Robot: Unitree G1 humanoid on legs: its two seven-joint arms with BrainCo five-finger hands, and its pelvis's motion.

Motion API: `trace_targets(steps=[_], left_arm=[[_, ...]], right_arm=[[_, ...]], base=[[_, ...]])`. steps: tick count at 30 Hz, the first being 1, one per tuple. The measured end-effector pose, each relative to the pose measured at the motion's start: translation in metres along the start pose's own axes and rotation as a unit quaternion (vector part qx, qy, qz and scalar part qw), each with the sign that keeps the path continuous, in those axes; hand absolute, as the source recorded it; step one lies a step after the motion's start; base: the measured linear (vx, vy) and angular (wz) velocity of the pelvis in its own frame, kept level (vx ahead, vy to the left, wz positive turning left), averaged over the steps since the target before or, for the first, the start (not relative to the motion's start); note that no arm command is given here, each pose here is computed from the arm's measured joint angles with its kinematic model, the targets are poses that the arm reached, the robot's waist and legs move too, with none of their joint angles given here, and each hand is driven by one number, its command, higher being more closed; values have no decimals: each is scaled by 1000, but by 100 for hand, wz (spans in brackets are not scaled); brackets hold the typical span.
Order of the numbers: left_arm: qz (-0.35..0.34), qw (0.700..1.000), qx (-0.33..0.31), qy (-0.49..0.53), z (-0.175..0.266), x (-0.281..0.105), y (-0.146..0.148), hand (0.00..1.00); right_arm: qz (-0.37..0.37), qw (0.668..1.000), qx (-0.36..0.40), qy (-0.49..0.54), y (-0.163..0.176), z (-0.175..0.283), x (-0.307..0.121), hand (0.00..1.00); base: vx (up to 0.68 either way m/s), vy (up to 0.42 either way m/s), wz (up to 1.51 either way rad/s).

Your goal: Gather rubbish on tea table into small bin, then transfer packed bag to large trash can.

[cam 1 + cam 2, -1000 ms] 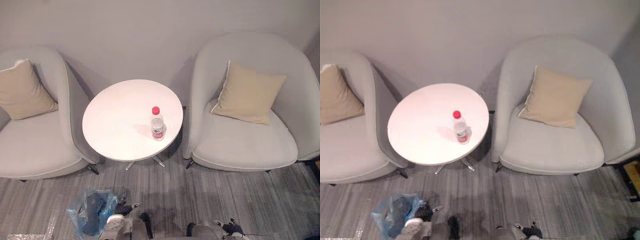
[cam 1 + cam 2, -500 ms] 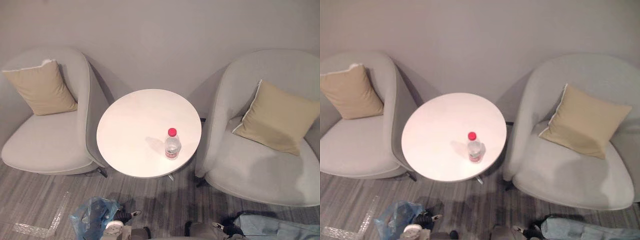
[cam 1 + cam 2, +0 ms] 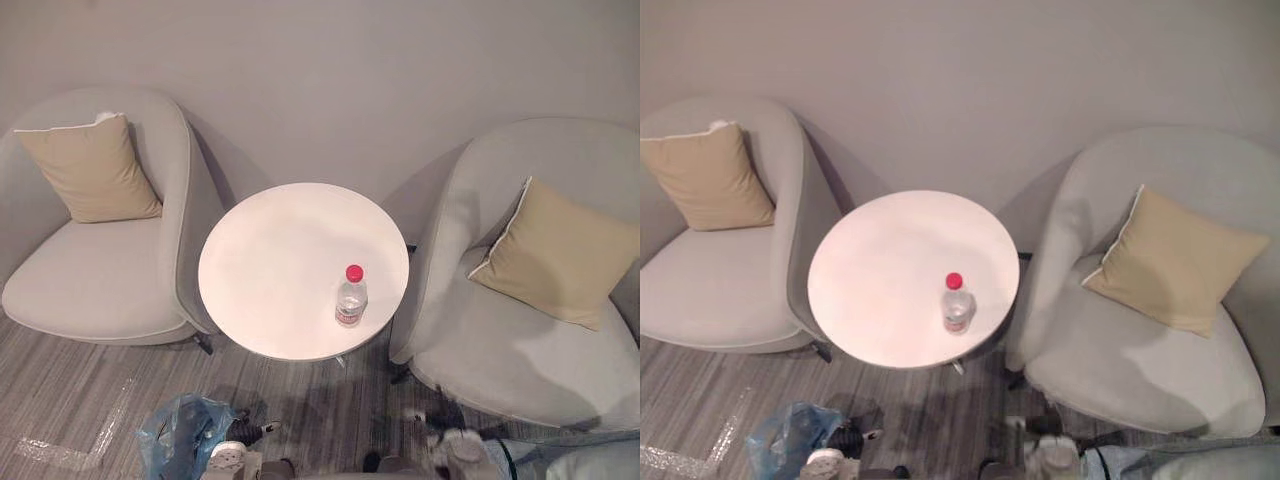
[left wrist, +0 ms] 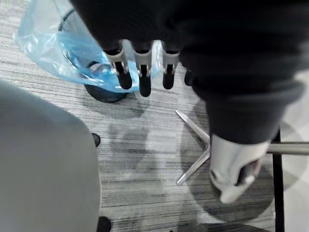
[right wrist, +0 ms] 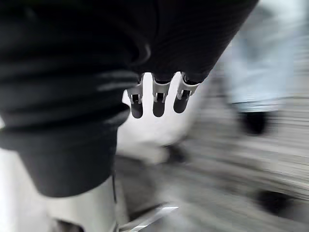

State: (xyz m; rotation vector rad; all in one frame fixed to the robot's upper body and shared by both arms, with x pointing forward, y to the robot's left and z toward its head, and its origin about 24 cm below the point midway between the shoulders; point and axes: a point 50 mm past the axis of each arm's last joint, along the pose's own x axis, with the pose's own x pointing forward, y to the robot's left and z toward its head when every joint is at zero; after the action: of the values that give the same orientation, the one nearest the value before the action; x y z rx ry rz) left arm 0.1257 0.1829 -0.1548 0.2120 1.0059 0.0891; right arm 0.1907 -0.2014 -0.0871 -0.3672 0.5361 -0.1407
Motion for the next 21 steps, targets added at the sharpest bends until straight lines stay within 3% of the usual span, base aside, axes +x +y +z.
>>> trace_targets(steps=[3, 9, 21], left_arm=[[-3, 1000, 7, -5, 1, 0, -1, 0], [-2, 1000, 10, -9, 0, -1, 1, 0], [-17, 998, 47, -23, 2, -2, -5, 0]], right_arm=[[-11, 995, -31, -95, -6, 38, 3, 0], [0, 983, -72, -168, 2, 65, -4, 0], [12, 965, -111, -236, 10, 89, -9, 0]], base=[[-143, 15, 15], [-145, -5, 5], [42, -7, 13]])
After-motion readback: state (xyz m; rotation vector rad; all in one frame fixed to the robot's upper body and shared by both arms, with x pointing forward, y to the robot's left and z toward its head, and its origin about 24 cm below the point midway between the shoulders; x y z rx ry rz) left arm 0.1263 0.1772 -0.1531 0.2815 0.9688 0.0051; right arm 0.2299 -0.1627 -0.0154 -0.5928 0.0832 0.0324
